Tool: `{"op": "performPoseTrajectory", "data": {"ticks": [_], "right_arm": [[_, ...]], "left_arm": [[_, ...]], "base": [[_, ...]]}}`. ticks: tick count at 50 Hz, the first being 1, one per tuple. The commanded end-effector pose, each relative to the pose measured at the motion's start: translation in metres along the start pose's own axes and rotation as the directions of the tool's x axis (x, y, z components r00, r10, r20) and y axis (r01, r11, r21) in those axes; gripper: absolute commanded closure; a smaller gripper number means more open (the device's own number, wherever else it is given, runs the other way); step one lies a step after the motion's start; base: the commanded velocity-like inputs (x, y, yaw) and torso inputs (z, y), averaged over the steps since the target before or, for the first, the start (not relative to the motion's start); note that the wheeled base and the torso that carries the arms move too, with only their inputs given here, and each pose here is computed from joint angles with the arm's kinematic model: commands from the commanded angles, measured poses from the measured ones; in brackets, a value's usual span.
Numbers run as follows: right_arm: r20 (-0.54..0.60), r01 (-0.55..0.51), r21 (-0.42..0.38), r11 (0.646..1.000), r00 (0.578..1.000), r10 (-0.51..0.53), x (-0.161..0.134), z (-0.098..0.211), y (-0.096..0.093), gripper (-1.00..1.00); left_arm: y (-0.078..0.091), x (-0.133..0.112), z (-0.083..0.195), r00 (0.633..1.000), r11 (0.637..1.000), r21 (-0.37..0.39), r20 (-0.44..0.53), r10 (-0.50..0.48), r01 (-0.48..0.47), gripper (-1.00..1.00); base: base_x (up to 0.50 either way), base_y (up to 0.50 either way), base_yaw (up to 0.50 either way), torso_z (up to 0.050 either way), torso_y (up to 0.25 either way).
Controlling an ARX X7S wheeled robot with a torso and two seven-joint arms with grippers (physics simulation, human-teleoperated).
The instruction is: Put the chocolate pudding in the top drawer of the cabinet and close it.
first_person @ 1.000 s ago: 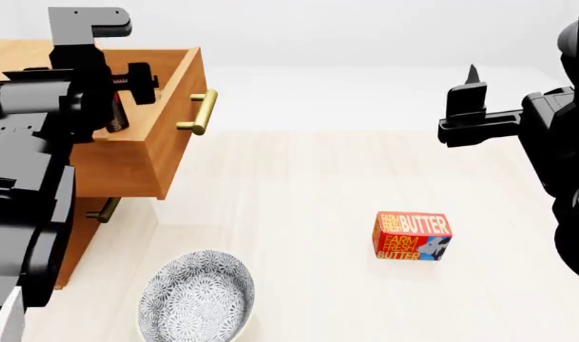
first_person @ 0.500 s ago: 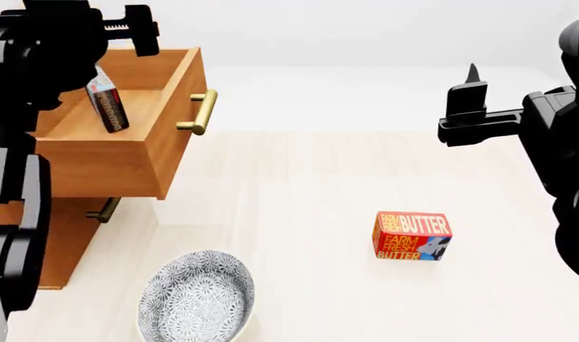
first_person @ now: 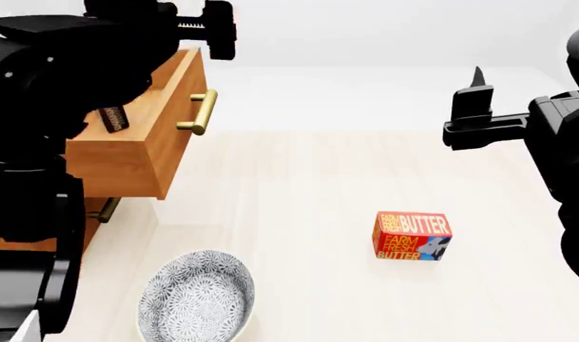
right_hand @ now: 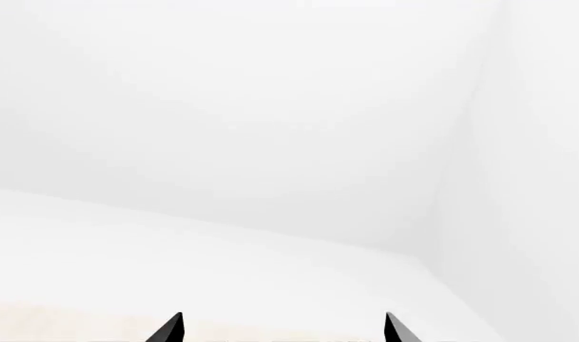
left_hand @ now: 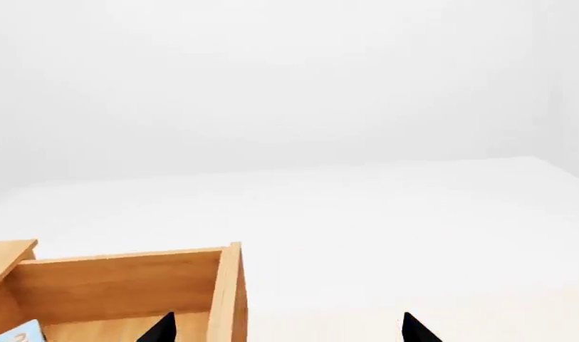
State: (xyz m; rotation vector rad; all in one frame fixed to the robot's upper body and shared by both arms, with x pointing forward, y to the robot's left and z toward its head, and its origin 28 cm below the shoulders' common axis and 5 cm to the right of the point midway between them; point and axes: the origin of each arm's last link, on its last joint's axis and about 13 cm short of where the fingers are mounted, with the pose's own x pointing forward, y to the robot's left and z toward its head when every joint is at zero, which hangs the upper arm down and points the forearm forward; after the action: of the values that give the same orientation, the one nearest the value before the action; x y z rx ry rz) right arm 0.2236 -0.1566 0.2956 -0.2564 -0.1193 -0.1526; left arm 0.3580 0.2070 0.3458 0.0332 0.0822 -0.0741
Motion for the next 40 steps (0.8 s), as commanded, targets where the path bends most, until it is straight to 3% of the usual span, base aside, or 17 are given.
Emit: {"op": "performPoseTrajectory", "data": {"ticks": [1,18,22,40], "right_arm": [[-0.006,0.004,0.006,1.000,1.000,-0.004,0.000,-0.004,-0.002,-1.00],[-0.011,0.003,0.022,1.000,1.000,-0.003,0.000,-0.009,-0.003,-1.00],[-0.010,0.000,0.024,1.000,1.000,0.000,0.000,-0.009,-0.004,-1.00],[-0.010,0.010,0.038,0.999,1.000,-0.010,-0.001,-0.011,-0.007,-1.00]], "left_arm": [[-0.035,-0.009,-0.020,0.990,0.989,0.049,-0.026,-0.139,0.140,-1.00],[-0.075,-0.003,-0.050,0.972,0.970,0.090,-0.092,-0.216,0.224,-1.00],[-0.079,0.006,-0.062,0.974,0.971,0.117,-0.114,-0.197,0.210,-1.00],[-0.088,0.047,-0.082,0.977,0.992,0.045,-0.187,-0.106,0.116,-1.00]], "base": [[0.00,0.00,0.00,0.000,0.000],[0.00,0.00,0.00,0.000,0.000],[0.00,0.00,0.00,0.000,0.000],[0.00,0.00,0.00,0.000,0.000]]}}
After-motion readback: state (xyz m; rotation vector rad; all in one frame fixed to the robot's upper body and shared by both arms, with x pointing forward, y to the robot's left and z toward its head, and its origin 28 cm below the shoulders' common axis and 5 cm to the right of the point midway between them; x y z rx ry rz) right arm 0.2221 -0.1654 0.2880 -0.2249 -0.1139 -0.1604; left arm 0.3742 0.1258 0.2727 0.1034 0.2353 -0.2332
